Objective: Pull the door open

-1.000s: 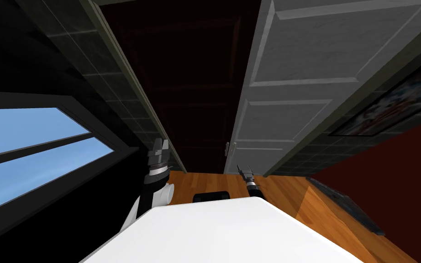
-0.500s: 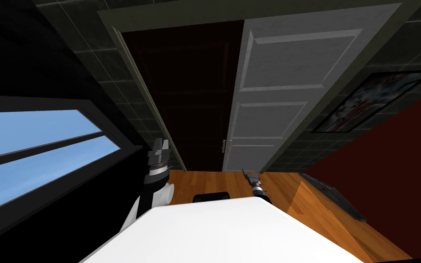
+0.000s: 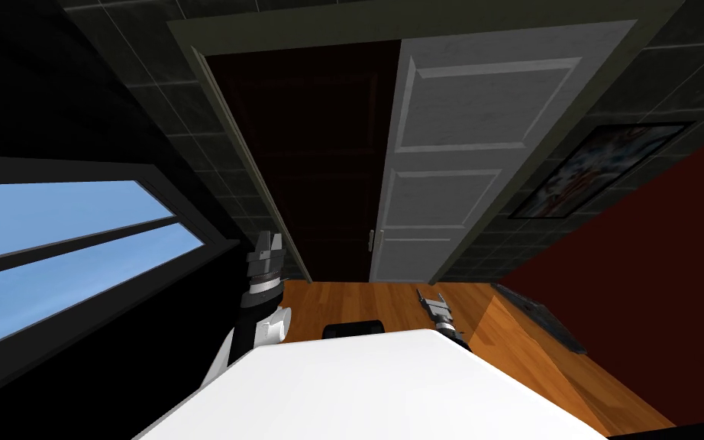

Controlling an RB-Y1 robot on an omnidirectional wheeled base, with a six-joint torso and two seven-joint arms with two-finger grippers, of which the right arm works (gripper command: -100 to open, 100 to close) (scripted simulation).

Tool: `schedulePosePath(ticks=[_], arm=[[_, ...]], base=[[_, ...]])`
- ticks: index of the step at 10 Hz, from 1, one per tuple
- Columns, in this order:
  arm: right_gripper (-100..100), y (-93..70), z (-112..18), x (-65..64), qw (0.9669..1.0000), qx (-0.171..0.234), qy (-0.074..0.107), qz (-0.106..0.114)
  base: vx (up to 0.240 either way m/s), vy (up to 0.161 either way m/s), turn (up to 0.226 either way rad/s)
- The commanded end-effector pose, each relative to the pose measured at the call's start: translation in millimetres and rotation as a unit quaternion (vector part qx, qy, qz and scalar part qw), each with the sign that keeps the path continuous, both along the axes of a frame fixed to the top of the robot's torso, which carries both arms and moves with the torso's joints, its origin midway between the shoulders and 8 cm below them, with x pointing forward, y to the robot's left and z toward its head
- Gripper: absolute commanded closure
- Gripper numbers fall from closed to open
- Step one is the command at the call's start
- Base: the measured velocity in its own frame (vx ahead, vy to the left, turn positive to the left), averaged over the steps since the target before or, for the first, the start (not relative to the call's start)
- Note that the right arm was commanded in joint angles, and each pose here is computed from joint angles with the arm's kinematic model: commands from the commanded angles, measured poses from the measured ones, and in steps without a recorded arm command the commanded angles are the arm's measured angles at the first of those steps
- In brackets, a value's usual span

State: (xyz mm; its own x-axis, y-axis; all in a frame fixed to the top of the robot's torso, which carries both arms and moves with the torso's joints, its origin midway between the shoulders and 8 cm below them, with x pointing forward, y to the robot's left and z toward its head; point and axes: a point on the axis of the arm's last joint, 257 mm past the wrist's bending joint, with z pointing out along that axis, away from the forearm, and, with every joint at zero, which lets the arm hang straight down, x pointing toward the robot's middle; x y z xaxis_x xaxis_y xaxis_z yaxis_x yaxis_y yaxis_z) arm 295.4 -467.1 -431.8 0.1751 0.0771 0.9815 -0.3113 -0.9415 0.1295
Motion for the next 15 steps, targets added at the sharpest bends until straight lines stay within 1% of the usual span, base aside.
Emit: schedulePosePath(ticks=[1,2,4,5,7,8,9,11,12,15], arm=[[-100,-5.1,-2.7,-3.9,1.0,-0.002,0.001,-0.003],[-100,-18.8,-5.1,-14.6,0.9998,-0.007,0.009,-0.016],[-100,-31.1,-6.6,-23.9,0.9994,-0.011,0.016,-0.029],[-100,-31.1,-6.6,-23.9,0.9994,-0.011,0.016,-0.029],[-100,-61.0,-8.4,-45.0,0.9976,-0.021,0.028,-0.06],[-100,-69.1,-8.1,-49.4,0.9969,-0.023,0.03,-0.07],[-100,-74.1,-5.9,-45.9,0.9964,-0.022,0.025,-0.078],[-100,-70.1,-3.0,-34.4,0.9967,-0.018,0.015,-0.078],[-100,-65.4,-0.9,-25.5,0.9971,-0.015,0.008,-0.075],[-100,-43.6,7.5,7.0,0.9981,-0.002,-0.017,-0.059]], base=[[-0.045,0.001,-0.002],[-0.044,-0.001,0.002],[-0.045,-0.011,0.009],[-0.026,-0.013,0.003],[-0.036,-0.027,0.058],[-0.015,-0.038,0.098],[0.087,-0.043,0.221],[0.166,-0.032,0.16],[0.178,-0.034,0.138],[0.2,-0.021,0.166]])
